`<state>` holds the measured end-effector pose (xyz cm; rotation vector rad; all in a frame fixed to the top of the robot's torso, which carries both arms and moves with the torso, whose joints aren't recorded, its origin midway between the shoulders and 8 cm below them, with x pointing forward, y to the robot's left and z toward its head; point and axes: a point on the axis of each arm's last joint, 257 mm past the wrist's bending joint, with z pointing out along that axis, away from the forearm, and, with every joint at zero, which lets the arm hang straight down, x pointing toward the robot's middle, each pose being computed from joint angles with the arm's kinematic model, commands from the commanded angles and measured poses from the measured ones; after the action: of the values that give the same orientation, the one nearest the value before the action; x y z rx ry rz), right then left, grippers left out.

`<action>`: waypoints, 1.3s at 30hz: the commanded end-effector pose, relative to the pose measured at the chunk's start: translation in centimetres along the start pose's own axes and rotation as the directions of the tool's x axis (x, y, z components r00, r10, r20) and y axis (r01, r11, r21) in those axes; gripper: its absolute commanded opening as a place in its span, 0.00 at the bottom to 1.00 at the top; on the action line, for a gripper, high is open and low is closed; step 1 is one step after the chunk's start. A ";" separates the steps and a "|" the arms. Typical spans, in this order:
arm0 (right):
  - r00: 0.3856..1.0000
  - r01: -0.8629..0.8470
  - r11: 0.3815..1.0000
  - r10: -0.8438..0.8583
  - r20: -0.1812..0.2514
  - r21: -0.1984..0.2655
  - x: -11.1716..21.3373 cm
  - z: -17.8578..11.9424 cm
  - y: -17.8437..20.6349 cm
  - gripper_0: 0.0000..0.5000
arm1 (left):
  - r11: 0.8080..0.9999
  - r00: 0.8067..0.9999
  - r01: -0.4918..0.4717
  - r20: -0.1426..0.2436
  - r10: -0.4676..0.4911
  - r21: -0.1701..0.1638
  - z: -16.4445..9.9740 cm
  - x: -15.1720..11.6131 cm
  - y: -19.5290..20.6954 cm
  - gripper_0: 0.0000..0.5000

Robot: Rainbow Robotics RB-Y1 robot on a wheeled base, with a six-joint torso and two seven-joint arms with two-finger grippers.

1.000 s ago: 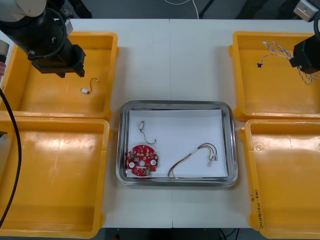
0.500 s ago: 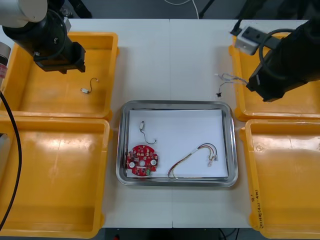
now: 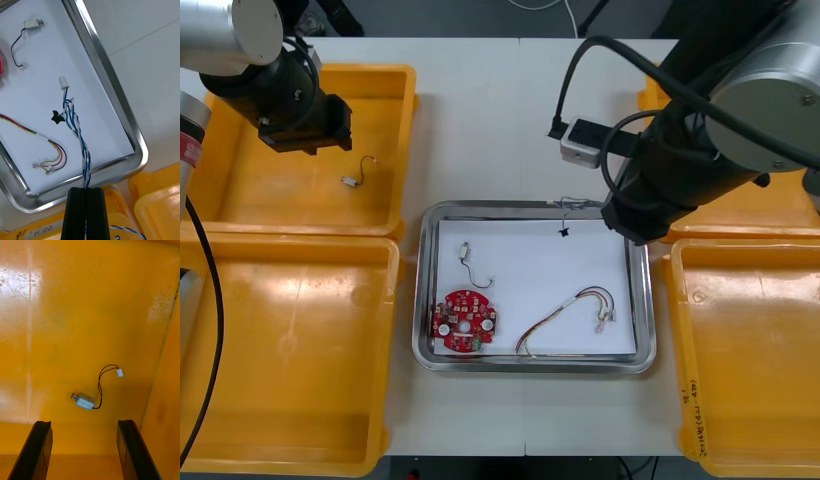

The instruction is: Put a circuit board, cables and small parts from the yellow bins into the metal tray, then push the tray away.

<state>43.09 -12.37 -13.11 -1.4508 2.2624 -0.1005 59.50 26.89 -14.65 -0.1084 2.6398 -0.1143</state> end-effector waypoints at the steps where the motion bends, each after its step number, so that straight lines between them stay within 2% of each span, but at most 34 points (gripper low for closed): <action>1: 0.999 0.028 1.000 -0.028 0.025 -0.008 -3.0 0.4 1.0 0.00 | 0.987 0.985 -0.163 0.052 0.164 -0.011 -1.1 -1.7 -0.4 1.00; 5: 0.998 0.058 0.998 -0.058 0.004 -0.004 -3.3 1.9 1.7 0.00 | 0.986 0.985 -0.165 0.053 0.164 0.003 0.2 -1.1 -0.7 1.00; 10: 0.996 0.091 0.996 -0.091 -0.026 0.016 -3.3 3.6 2.2 0.00 | 0.984 0.983 -0.179 0.050 0.178 0.006 1.6 -0.2 -0.9 1.00; 14: 0.995 0.089 0.996 -0.088 -0.052 0.006 -3.1 4.9 2.8 0.00 | 0.982 0.981 -0.187 0.053 0.186 0.009 2.9 0.5 -1.0 1.00; 17: 0.996 0.072 0.997 -0.073 -0.051 -0.021 -2.9 5.8 3.2 0.00 | 0.982 0.981 -0.190 0.050 0.189 0.019 3.6 1.1 -1.4 1.00; 23: 0.998 0.045 0.998 -0.046 -0.032 -0.038 -2.7 8.0 3.4 0.00 | 0.981 0.981 -0.191 0.032 0.190 0.038 5.0 2.6 -1.9 1.00; 28: 1.000 0.022 0.999 -0.023 -0.011 -0.037 -2.4 9.3 3.3 0.00 | 0.979 0.979 -0.202 0.044 0.201 0.036 5.8 3.0 -1.8 1.00; 35: 0.999 0.035 0.999 -0.036 -0.013 -0.009 -1.7 10.9 3.6 0.00 | 0.978 0.977 -0.206 0.059 0.203 0.038 6.7 3.3 -2.0 1.00; 39: 0.999 0.038 0.999 -0.038 -0.001 -0.008 -1.4 11.7 4.0 0.00 | 0.975 0.974 -0.218 0.072 0.216 0.030 7.1 3.2 -2.0 1.00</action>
<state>45.66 -8.23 -23.29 -1.4412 2.2765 -0.1139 60.24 25.72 -21.49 0.0337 2.5770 -0.1152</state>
